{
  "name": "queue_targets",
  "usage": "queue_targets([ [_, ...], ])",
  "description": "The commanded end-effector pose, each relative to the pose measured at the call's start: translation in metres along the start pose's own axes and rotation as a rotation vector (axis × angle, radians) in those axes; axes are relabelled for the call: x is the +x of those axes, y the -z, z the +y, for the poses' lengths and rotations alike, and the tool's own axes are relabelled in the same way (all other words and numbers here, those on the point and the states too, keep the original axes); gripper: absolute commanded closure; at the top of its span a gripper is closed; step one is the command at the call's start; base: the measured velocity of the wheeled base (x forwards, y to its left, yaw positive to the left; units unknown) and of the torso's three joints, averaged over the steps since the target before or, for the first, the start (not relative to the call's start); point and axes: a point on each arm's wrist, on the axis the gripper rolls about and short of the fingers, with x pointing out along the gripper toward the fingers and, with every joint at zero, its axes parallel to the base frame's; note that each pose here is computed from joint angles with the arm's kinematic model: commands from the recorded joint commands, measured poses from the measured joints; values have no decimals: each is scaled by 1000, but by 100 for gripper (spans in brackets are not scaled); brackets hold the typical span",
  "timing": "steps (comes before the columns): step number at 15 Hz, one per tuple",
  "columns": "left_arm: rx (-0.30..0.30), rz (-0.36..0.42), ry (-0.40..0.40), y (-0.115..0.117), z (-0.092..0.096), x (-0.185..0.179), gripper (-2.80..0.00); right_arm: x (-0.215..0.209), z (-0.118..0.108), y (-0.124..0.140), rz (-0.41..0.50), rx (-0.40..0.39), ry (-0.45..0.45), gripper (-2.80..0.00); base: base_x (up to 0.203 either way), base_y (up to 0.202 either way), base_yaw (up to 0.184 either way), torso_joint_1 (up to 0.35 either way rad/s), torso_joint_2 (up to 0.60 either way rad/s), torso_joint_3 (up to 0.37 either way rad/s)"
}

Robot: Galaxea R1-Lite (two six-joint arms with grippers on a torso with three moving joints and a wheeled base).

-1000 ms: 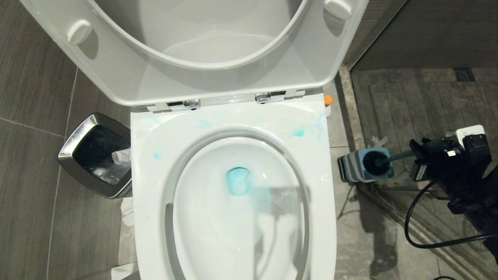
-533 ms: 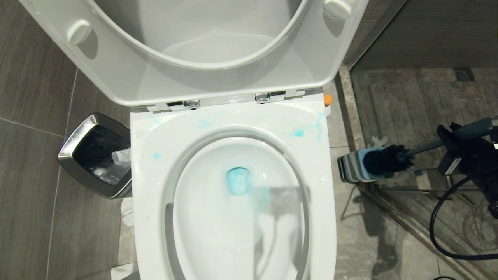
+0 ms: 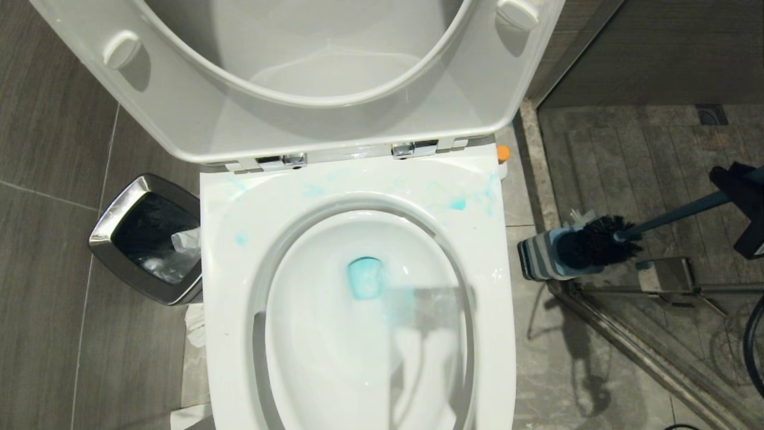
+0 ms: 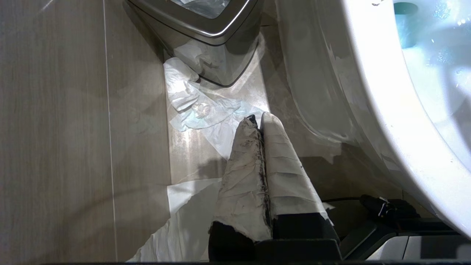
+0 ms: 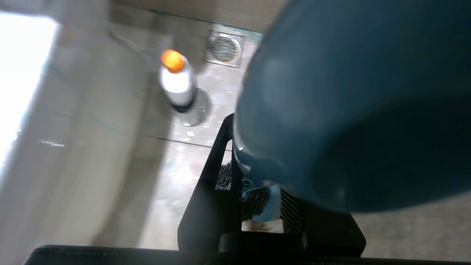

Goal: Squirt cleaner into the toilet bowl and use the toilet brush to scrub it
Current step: Scrub the toilet bowl

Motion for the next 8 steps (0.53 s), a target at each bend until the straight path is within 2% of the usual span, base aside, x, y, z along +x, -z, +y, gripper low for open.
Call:
queue_targets([
  [1,0,0,-1,0,0,0,0,-11,0,-31,-29,44,-25,0,0,0,0,0,0,0],
  [4,2,0,-1,0,0,0,0,-13,2,-54,-5,86,-69,0,0,0,0,0,0,0],
  [6,-2,0,-1,0,0,0,0,-12,3,-68,-28,91,-91,0,0,0,0,0,0,0],
  [8,-2,1,-1,0,0,0,0,-12,4,-71,-4,77,-100,0,0,0,0,0,0,0],
])
